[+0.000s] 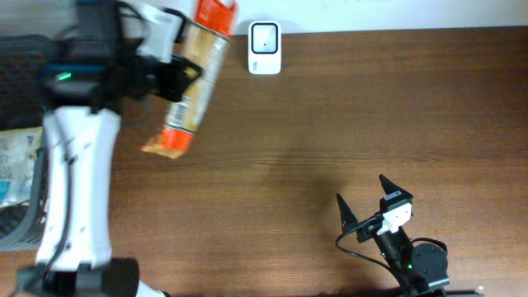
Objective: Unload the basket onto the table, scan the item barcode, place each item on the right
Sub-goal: 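Lift the pasta pack out and place it on the table center with left gripper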
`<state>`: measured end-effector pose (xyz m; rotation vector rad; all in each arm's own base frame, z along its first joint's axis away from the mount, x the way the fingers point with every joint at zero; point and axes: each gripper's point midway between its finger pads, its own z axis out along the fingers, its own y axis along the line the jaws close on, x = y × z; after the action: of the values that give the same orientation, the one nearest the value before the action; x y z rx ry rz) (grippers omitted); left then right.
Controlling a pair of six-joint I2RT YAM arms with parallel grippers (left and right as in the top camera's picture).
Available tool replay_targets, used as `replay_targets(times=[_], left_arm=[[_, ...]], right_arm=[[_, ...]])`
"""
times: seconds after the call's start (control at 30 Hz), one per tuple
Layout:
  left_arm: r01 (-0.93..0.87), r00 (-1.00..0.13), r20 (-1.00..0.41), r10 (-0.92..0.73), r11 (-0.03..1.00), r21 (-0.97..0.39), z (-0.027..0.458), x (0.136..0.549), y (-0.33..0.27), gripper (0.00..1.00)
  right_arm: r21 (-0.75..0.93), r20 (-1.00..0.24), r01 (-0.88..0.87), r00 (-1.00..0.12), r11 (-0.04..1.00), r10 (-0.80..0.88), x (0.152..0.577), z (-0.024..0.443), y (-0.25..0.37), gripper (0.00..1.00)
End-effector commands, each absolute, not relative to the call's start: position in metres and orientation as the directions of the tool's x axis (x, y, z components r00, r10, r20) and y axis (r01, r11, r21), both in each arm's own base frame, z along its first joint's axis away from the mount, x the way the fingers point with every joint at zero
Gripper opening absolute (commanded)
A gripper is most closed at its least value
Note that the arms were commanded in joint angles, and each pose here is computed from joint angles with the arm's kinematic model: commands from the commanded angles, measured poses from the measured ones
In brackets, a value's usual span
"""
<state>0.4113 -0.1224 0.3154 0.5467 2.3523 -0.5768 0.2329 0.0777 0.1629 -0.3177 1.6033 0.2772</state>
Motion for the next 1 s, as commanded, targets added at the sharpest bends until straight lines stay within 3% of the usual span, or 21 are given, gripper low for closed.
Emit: replay_targets(times=[0.0,0.2,0.53,0.7,0.77,0.87,0.93,0.97], left_arm=[[0.573,-0.728,-0.607,0.317,0.768,-0.286,0.277,0.412,-0.159,0.0],[0.574,-0.813,-0.381,0.441,0.721,-0.389,0.162,0.403,-0.212,0.0],[0.607,-0.786,-0.21,0.582,0.66,-0.442,0.034,0.382,-0.279,0.01],[0.626,-0.775,-0.25,0.58,0.652,-0.428,0.03,0.392,-0.284,0.22],[0.631,-0.774,-0.248,0.583,0.674,-0.385,0.026,0.397,-0.278,0.43],[0.633,-0.773,-0.248,0.583,0.694,-0.342,0.026,0.404,-0.272,0.6],[0.63,-0.776,-0.265,0.572,0.711,-0.311,0.039,0.417,-0.265,0.82],[0.626,-0.779,-0.269,0.566,0.721,-0.297,0.045,0.423,-0.261,0.88]], right_arm=[[-0.008,-0.998,-0.374,-0.053,0.928,-0.029,0.232,0.16,0.079,0.99],[-0.008,-0.998,-0.374,-0.053,0.928,-0.029,0.232,0.16,0.079,0.99],[-0.008,-0.998,-0.374,-0.053,0.928,-0.029,0.232,0.16,0.079,0.99],[-0.008,-0.998,-0.374,-0.053,0.928,-0.029,0.232,0.16,0.079,0.99],[-0.008,-0.998,-0.374,-0.053,0.928,-0.029,0.232,0.16,0.079,0.99],[-0.008,-0.998,-0.374,-0.053,0.928,-0.029,0.232,0.16,0.079,0.99],[-0.008,-0.998,-0.374,-0.053,0.928,-0.029,0.232,0.16,0.079,0.99],[-0.008,-0.998,-0.374,-0.053,0.928,-0.029,0.232,0.16,0.079,0.99]])
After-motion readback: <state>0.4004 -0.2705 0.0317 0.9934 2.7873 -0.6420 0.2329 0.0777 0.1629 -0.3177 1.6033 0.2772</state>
